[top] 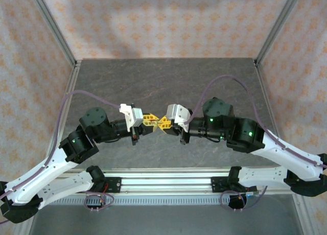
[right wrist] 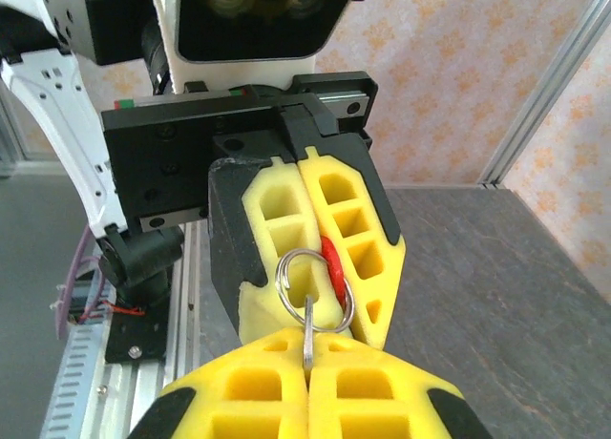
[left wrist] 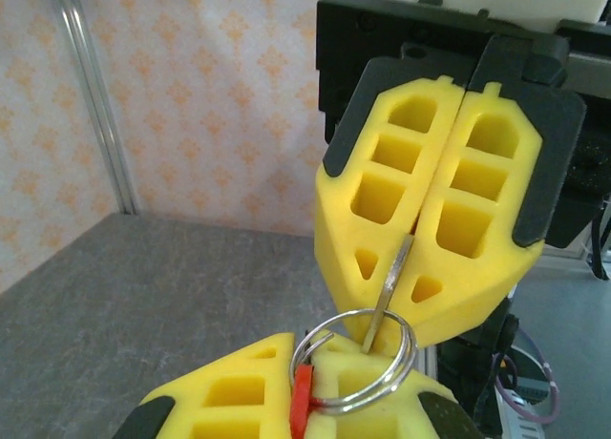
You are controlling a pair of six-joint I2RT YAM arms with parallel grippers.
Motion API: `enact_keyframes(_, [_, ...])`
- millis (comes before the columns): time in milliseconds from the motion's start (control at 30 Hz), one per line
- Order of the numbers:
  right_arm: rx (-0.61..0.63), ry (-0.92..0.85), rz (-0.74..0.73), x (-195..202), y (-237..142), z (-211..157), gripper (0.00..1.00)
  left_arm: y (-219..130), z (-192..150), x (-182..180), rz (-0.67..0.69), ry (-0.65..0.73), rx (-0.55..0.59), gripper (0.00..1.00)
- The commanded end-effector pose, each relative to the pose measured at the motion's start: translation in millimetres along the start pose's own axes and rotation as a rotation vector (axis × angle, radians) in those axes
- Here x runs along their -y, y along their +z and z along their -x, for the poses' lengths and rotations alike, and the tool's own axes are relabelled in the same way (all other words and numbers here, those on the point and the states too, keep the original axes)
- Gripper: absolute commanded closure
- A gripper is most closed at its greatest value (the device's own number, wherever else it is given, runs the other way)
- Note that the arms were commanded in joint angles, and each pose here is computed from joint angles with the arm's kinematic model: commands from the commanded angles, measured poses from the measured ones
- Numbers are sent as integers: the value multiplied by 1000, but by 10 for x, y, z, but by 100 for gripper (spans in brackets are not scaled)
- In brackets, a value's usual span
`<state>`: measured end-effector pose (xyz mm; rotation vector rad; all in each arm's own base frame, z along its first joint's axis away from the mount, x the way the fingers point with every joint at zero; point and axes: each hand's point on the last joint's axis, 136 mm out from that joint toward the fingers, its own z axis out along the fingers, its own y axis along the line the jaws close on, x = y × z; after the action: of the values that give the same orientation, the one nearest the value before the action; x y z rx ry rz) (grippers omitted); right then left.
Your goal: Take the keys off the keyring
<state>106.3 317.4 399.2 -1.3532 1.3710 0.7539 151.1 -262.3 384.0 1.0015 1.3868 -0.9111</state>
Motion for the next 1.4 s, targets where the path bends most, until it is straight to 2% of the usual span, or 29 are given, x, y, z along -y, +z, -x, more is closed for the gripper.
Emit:
enact_keyframes(0, [-86,-106,144,-361,7,-147,100,-35,284,-132,71,-11,65,100])
enact_keyframes(467, [-191,-298,181,-612,172,-286,100,63,256,-145,54,-36,30,100])
enact_keyframes(833, [-136,-352,161,-688,367,-133,100,70,231,-112,33,-46,18,100])
enact_keyframes(967, [-152,-370,161,-719,525,-157,100,73,237,-91,21,-49,19,100])
enact_keyframes(1367, [-68,-402,94,-710,691,-6,100,63,214,-56,3,-57,13,100])
